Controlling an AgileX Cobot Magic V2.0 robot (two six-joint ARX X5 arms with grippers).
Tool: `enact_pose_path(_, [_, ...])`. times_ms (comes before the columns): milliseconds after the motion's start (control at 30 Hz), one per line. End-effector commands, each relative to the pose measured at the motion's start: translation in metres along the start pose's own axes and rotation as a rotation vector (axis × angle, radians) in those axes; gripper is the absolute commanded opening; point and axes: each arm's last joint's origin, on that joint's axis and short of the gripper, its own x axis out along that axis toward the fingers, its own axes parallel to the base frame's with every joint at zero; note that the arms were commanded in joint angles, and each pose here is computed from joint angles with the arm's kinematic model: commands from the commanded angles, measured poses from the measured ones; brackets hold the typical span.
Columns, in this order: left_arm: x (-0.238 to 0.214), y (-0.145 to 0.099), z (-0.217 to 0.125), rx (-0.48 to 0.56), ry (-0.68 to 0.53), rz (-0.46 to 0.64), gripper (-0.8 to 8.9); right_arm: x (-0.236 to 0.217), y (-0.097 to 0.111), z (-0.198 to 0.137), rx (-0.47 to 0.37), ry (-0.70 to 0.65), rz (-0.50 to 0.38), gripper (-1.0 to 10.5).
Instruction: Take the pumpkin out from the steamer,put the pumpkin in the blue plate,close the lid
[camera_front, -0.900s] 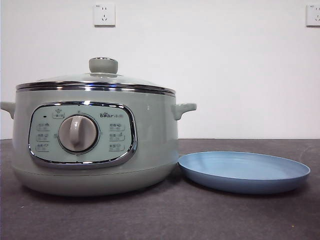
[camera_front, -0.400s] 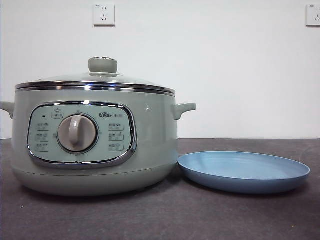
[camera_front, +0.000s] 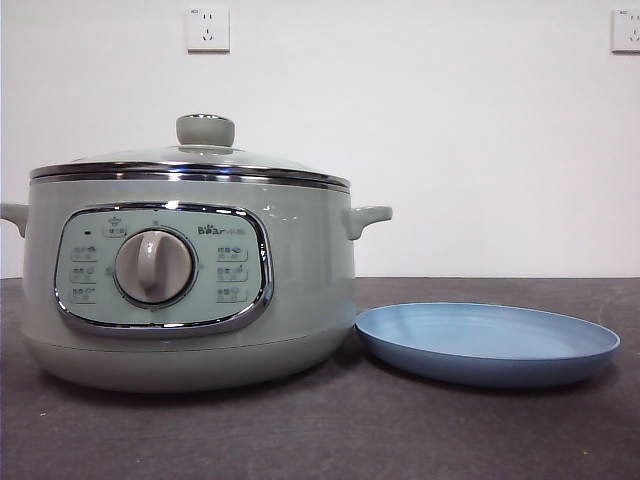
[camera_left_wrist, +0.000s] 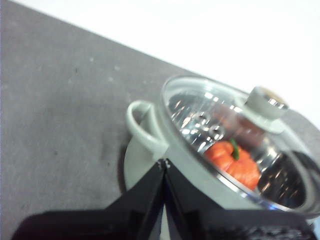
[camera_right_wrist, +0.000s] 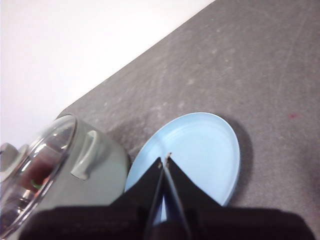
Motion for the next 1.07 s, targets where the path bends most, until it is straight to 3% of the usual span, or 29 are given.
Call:
enact_pose_path(33, [-0.002, -0.004, 0.008, -0.011, -0.005, 0.001, -0.08, -0.001, 0.008, 0.012, -0.023, -0.001, 0.003, -0.2])
enact_pose_path(200, [0.0, -0.012, 0.027, -0.011, 0.026, 0.009, -0.08, -0.001, 0.024, 0.035, -0.106, 0.004, 0.001, -0.2])
enact_pose_path(367, [0.005, -0.022, 0.054, 0.077, 0.064, -0.014, -0.08, -0.003, 0.04, 0.059, -0.204, 0.033, -0.001, -0.2])
enact_pose_path(733, [0.029, -0.046, 0.108, 0.201, 0.265, -0.211, -0.08, -0.005, 0.076, 0.11, -0.431, 0.151, 0.014, -0.2])
enact_pose_path(900, [0.041, -0.053, 0.121, 0.22, 0.384, -0.282, -0.08, 0.0, 0.089, 0.127, -0.488, 0.245, 0.101, -0.2])
enact_pose_path(1067, [0.049, -0.06, 0.128, 0.228, 0.43, -0.328, -0.04, 0.008, 0.094, 0.134, -0.501, 0.344, 0.206, -0.2])
